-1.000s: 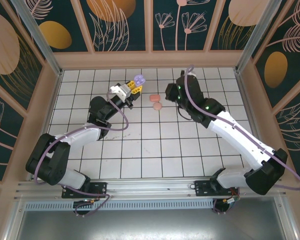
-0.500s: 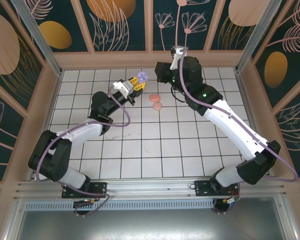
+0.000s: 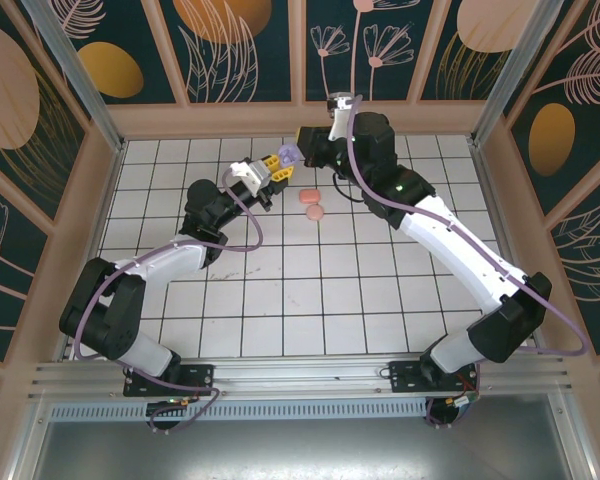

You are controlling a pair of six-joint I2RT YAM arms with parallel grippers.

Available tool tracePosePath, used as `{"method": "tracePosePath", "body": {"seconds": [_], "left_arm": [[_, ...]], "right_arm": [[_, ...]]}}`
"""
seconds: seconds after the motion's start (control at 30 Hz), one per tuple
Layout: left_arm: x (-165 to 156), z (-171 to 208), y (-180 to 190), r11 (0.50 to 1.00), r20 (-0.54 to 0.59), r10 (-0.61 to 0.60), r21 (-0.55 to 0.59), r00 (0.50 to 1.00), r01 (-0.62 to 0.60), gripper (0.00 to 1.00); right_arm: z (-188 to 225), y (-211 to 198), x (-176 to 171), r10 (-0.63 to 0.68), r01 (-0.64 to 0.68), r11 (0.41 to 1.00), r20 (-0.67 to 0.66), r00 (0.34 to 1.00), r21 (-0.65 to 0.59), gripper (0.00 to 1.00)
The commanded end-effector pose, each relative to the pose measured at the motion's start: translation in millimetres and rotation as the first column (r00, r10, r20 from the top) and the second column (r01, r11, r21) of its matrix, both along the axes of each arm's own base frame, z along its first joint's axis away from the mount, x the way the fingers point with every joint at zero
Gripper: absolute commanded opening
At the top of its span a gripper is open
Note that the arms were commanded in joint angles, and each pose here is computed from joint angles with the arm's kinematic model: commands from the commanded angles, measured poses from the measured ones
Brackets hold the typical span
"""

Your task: Insert wireless bluetooth earbuds into charging case

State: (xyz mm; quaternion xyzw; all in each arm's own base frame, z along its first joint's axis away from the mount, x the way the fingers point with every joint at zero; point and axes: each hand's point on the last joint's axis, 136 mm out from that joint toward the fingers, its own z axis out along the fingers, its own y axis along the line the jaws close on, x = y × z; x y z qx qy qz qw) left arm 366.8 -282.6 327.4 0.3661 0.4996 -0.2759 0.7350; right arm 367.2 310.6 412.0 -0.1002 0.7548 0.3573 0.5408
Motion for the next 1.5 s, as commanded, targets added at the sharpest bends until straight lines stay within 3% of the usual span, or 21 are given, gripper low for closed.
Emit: {"method": "tracePosePath", "body": {"seconds": [0.0, 0.57, 1.47], "left_arm": [[-2.4, 12.5, -4.6, 1.0, 0.051, -0.018, 0.0, 0.999, 0.018, 0.0], [-6.4, 18.1, -1.8, 1.0, 0.067, -0.012, -0.002, 0.998, 0.013, 0.0], [-3.5, 17.5, -0.8, 1.0, 0.068, 0.005, 0.004, 0.998, -0.005, 0.0]], "right_arm": [[-1.8, 13.1, -1.4, 0.039, -0.039, 0.999, 0.021, 0.999, 0.007, 0.12], [-31.0, 19.1, 8.8, 0.024, -0.024, 0.999, -0.024, 0.999, -0.031, 0.1], [-38.0, 9.3, -0.9, 0.014, -0.015, 1.0, -0.041, 0.999, -0.017, 0.08]]}}
